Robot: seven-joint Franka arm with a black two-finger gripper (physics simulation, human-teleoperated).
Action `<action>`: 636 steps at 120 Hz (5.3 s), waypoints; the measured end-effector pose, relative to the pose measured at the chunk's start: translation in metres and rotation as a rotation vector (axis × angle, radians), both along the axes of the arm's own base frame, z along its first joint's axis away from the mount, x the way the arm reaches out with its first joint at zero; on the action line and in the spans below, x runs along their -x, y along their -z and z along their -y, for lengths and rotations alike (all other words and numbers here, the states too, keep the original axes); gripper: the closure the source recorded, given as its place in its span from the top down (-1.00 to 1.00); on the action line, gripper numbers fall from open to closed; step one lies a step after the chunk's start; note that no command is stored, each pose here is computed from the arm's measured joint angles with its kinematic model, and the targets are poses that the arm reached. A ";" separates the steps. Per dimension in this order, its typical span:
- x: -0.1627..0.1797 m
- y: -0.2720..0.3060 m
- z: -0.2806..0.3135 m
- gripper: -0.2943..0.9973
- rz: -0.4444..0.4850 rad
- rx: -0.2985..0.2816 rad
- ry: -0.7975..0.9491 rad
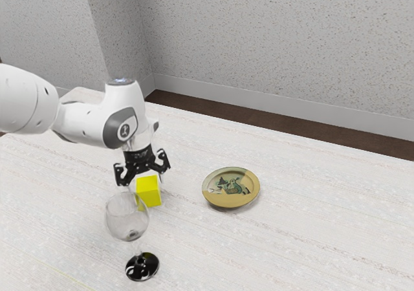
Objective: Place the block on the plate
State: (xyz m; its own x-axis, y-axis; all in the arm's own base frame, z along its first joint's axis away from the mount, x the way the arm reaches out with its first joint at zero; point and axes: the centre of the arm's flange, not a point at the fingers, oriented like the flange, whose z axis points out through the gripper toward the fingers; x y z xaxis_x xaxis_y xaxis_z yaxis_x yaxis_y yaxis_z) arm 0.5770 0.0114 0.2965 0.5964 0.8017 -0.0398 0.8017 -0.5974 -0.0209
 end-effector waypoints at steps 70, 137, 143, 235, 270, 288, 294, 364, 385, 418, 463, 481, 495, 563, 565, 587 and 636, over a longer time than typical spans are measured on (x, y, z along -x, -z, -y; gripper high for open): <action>-0.001 0.015 0.009 0.54 0.015 0.006 -0.027; -0.003 0.019 0.007 0.54 0.031 0.008 -0.038; -0.002 0.021 0.007 0.54 0.024 0.006 -0.034; -0.011 0.029 -0.002 0.54 0.018 -0.003 0.009; -0.015 0.034 -0.008 0.54 0.022 -0.003 0.049; -0.024 0.032 -0.009 0.54 0.036 -0.005 0.074; -0.025 0.032 -0.010 0.54 0.038 -0.004 0.079; -0.023 0.046 -0.014 0.48 0.018 0.004 0.122; -0.023 0.047 -0.014 0.33 0.019 0.007 0.130; -0.025 0.044 -0.014 0.18 0.024 0.010 0.139; -0.025 0.043 -0.013 0.16 0.023 0.013 0.146; -0.025 0.037 -0.013 0.11 0.030 0.015 0.148; -0.026 0.030 -0.011 0.10 0.036 0.016 0.151; -0.070 -0.094 -0.013 0.10 0.096 0.035 0.232; -0.070 -0.094 -0.010 0.10 0.092 0.038 0.240; -0.082 -0.074 0.054 0.10 0.051 0.079 0.365; -0.118 -0.044 0.152 0.10 0.052 0.147 0.546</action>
